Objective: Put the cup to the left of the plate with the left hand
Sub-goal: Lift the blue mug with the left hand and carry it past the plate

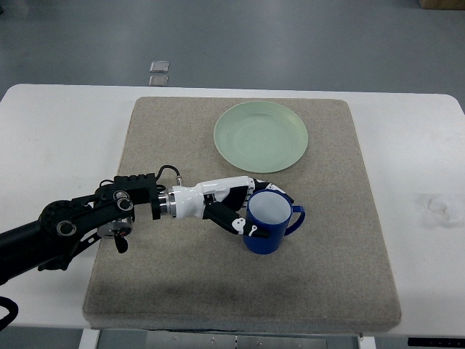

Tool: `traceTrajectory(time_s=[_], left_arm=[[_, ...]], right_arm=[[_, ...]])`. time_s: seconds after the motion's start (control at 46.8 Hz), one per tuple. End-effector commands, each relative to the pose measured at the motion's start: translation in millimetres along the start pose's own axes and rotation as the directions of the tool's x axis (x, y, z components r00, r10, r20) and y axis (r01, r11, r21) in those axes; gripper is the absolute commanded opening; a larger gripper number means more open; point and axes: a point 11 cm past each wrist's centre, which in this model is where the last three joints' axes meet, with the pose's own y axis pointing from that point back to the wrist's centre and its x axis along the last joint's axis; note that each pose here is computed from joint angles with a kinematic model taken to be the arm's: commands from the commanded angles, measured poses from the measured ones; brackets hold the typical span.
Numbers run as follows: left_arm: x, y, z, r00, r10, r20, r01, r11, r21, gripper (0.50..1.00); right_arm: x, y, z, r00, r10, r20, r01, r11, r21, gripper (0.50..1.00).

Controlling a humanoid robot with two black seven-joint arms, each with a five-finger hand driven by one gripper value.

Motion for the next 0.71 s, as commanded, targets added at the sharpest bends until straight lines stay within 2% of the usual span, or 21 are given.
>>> traceTrajectory(time_s=[0.0, 0.278, 0.513, 0.684], left_arm=[[2, 0, 2, 1.000, 0.007, -0.001, -0.007, 1.000, -0.006, 0.675], [17, 1, 11, 0.995, 0.092, 0.032, -0.091, 0.995, -0.028, 0.675], [51, 19, 39, 0.973, 0.228, 0.040, -0.222, 0.968, -0.116, 0.675], [69, 38, 44, 0.951, 0.304, 0.063, -0.295, 0.948, -0.120, 0.675]], right_arm=[[0, 0, -1, 1.000, 0.002, 0.000, -0.002, 1.000, 0.001, 0.932], [0, 0, 0, 1.000, 0.000, -0.001, 0.000, 1.000, -0.001, 0.932], [0, 0, 0, 1.000, 0.000, 0.001, 0.000, 1.000, -0.001, 0.932], [0, 0, 0, 1.000, 0.002, 0.000, -0.002, 1.000, -0.001, 0.932]])
